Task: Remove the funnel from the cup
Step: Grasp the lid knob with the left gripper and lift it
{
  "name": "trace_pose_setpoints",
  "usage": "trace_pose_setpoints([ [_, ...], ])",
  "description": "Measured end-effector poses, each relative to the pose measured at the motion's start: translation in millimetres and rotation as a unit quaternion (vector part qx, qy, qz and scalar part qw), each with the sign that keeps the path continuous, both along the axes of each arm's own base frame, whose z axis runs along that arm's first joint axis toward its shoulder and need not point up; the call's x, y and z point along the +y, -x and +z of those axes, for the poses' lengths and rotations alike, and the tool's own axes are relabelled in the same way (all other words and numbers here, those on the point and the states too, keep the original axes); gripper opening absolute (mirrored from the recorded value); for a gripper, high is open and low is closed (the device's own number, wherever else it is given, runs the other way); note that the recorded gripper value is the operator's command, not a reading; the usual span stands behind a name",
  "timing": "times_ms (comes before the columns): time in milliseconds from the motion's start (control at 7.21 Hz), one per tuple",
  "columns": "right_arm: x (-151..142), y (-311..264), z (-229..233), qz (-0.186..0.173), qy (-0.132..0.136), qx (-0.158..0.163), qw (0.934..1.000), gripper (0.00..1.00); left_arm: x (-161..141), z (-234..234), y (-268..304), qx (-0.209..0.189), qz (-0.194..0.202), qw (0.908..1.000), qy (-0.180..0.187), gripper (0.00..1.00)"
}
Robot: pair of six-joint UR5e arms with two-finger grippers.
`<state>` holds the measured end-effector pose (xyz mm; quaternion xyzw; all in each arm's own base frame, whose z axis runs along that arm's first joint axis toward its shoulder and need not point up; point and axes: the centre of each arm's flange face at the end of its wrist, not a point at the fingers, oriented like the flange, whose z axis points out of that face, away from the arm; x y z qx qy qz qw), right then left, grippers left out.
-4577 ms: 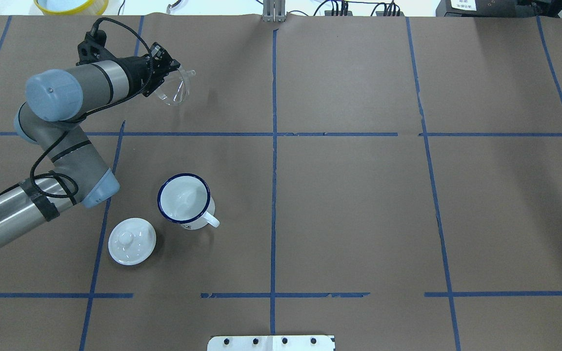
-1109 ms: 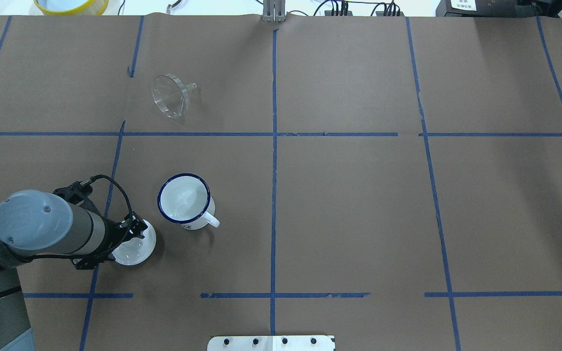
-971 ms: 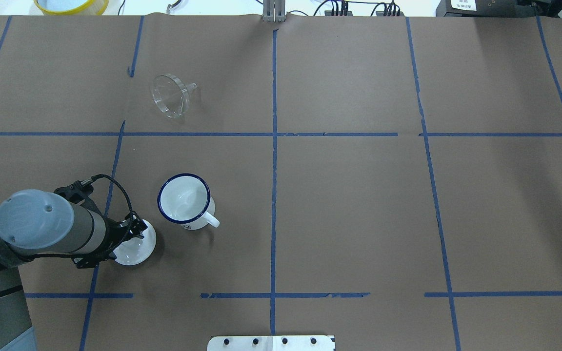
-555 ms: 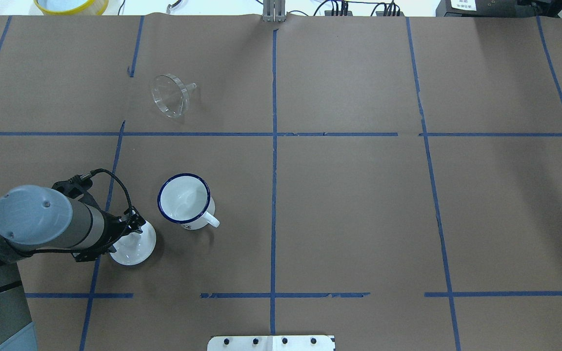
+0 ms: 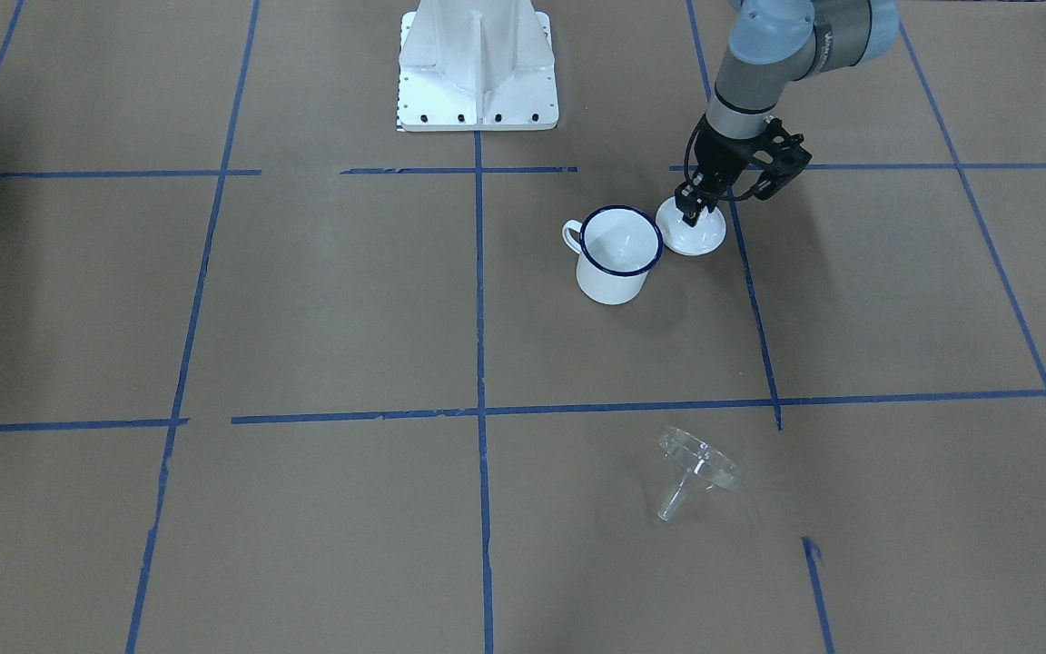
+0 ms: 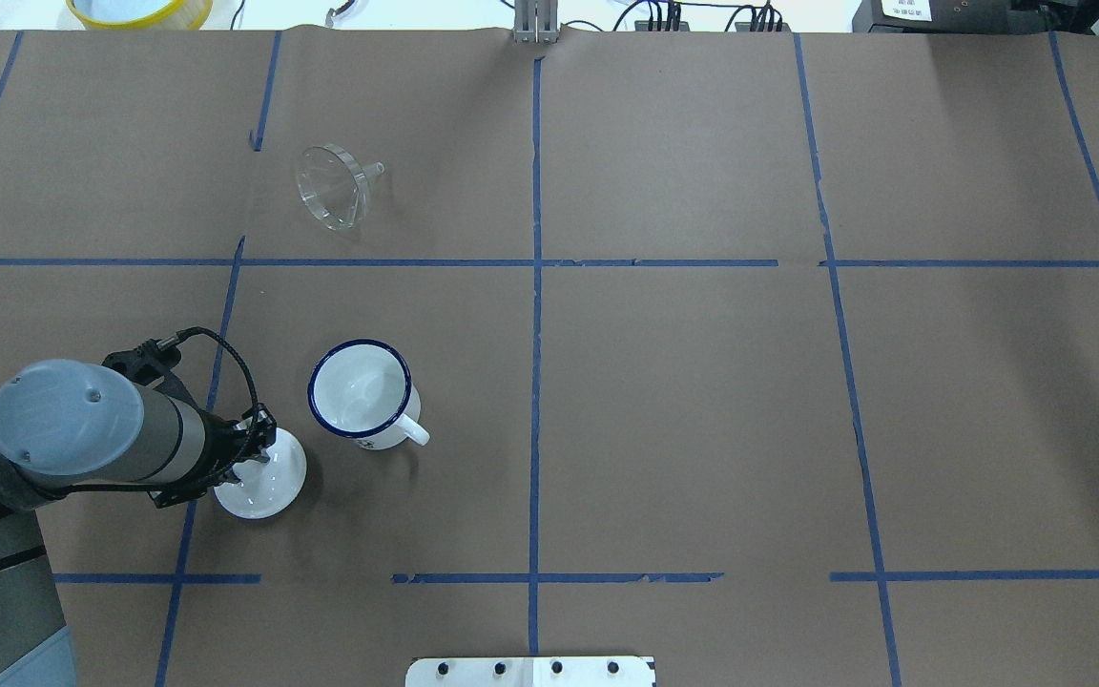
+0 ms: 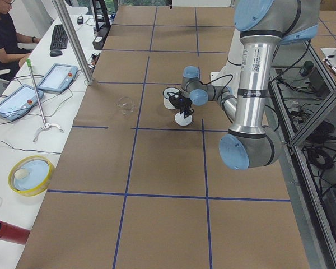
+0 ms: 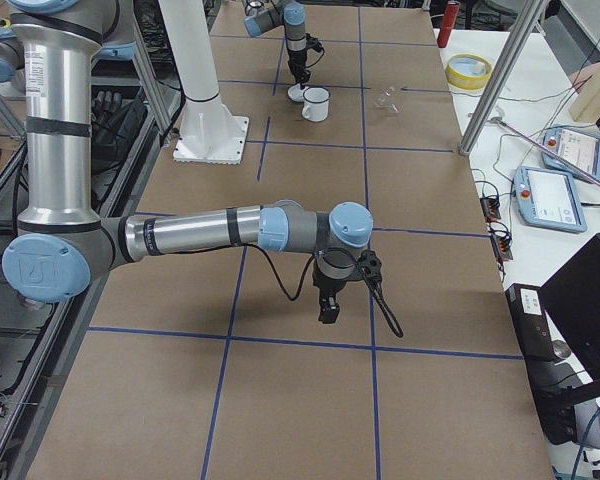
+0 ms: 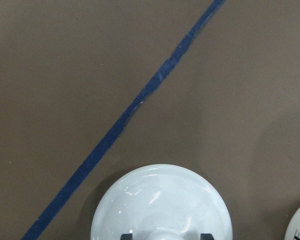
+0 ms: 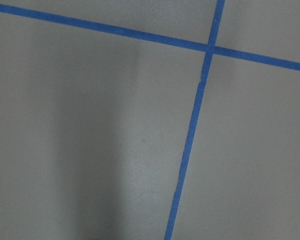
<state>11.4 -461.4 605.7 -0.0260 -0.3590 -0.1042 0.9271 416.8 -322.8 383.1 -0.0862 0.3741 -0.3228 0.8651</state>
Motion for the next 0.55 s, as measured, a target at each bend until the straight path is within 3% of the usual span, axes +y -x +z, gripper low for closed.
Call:
trace_pose_setpoints([
  [277, 0, 0, 0, 0.0, 0.0, 0.0, 1.0, 1.0, -14, -19, 23, 0.014, -0.023, 0.9996, -0.006, 0.0],
  [555, 0, 0, 0, 0.0, 0.0, 0.0, 1.0, 1.0, -33, -65, 87, 0.011, -0.06, 0.998, -0.016, 0.0],
])
